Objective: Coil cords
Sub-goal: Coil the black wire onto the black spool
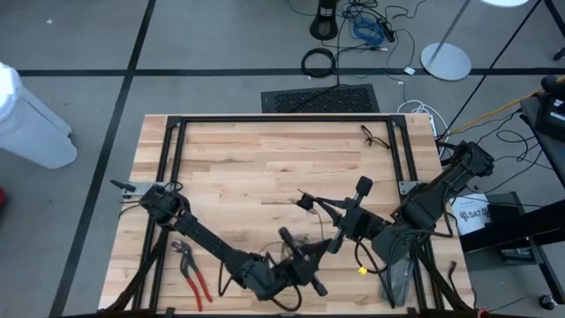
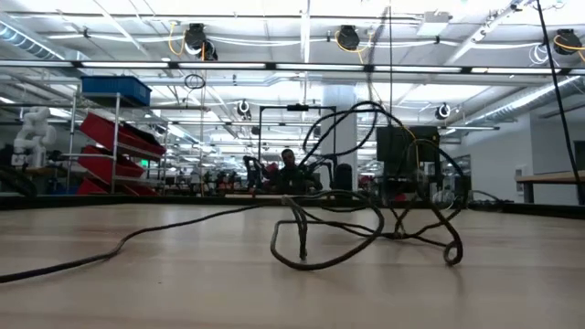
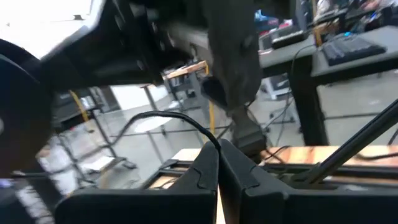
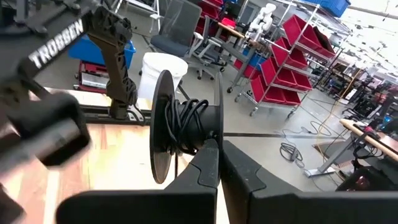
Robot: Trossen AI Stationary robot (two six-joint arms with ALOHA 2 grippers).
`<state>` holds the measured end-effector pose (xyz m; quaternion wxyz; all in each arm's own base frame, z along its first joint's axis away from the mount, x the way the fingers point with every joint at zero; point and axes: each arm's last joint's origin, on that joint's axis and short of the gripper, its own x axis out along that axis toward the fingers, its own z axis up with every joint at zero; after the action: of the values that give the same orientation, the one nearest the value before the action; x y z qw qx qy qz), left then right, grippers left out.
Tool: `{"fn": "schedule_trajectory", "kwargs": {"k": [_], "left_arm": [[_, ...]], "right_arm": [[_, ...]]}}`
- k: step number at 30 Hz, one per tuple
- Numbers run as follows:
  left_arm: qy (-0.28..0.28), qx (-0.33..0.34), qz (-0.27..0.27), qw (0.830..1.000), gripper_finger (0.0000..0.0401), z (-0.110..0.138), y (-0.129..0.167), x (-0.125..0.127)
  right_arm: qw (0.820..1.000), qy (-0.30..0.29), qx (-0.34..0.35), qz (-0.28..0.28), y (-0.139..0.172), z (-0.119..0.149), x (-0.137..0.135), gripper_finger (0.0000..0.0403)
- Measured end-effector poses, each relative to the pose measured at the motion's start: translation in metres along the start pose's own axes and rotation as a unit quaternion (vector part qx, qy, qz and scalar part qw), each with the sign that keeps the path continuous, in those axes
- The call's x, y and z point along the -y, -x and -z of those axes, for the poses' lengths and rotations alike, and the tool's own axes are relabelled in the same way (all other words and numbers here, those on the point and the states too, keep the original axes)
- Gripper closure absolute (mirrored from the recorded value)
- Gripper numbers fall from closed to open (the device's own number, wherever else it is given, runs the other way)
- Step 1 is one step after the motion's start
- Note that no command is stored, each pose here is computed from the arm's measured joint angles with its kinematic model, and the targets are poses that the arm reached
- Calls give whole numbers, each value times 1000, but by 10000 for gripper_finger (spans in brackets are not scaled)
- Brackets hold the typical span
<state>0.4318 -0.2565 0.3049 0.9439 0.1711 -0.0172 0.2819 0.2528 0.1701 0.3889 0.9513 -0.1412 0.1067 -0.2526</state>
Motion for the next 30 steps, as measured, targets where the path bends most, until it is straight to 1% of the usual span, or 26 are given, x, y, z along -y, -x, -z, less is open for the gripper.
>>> {"fn": "schedule_trajectory", "kwargs": {"k": [2,7,10,13,20,23,30], "left_arm": [[-18,-6,-11,1000,400,-7,5,0],[-54,-16,-30,998,400,-23,15,-1],[-82,-41,-59,994,400,-34,20,-5],[-107,-69,-81,989,400,-43,26,-8],[-104,-61,-65,991,400,-58,47,-9],[-100,-60,-64,991,400,-62,50,-12],[-106,-60,-62,991,400,-72,51,-22]], "right_arm": [[1000,5,-2,-5,0,1,0,403],[998,6,-5,-62,0,1,-4,403],[997,3,-9,-75,0,3,-4,403],[997,7,-13,-76,0,4,-4,403],[997,10,-21,-77,0,7,-4,403],[997,13,-23,-79,0,7,-4,403],[991,11,-27,-130,0,8,-7,403]]}}
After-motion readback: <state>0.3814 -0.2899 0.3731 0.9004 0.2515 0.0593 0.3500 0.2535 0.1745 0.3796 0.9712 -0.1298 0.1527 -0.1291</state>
